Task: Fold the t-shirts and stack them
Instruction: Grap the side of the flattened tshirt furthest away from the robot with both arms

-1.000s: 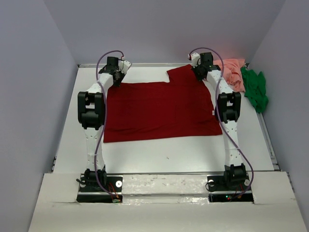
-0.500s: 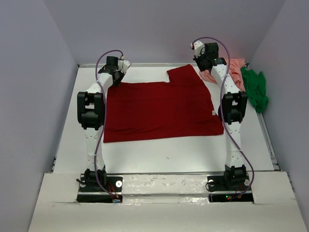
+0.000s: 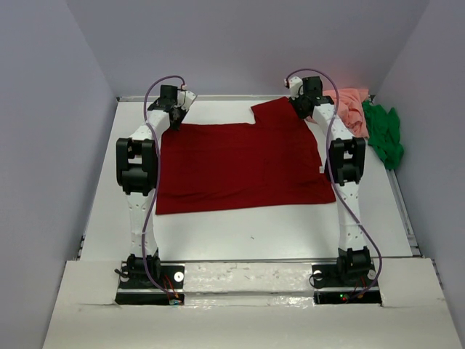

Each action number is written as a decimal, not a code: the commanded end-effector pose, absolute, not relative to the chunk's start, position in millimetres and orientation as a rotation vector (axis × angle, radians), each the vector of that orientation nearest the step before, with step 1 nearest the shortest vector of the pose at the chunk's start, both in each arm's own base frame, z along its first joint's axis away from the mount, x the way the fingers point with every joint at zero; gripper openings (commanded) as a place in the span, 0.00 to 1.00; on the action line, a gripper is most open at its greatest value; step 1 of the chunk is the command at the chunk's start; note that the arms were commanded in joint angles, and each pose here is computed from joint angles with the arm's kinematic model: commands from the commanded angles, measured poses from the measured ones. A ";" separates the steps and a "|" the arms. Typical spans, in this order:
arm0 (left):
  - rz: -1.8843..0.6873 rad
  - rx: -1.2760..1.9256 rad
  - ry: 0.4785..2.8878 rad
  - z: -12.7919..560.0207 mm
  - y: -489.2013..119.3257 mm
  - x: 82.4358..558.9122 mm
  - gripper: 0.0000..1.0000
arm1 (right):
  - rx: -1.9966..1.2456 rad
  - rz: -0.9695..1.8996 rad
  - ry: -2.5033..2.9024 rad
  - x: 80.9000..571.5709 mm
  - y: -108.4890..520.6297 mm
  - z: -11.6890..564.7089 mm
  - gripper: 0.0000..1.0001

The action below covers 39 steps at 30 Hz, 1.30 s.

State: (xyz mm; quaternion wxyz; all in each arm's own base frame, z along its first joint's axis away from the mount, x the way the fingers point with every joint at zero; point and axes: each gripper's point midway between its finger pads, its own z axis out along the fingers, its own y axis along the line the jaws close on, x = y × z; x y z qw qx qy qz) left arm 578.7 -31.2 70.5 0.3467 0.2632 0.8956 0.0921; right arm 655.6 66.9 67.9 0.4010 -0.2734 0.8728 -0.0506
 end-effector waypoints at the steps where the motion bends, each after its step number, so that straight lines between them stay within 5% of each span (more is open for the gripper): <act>1: 0.276 0.662 2.246 118.9 -29.9 577.9 0.00 | -0.659 -0.124 2.219 658.2 68.2 56.0 0.18; 23: 0.316 0.689 2.260 115.3 -32.1 572.7 0.00 | -0.613 -0.113 2.263 661.1 47.1 35.3 0.40; 39: 0.354 0.721 2.253 115.4 -39.4 576.4 0.00 | -0.615 0.079 2.319 631.3 59.1 48.9 0.32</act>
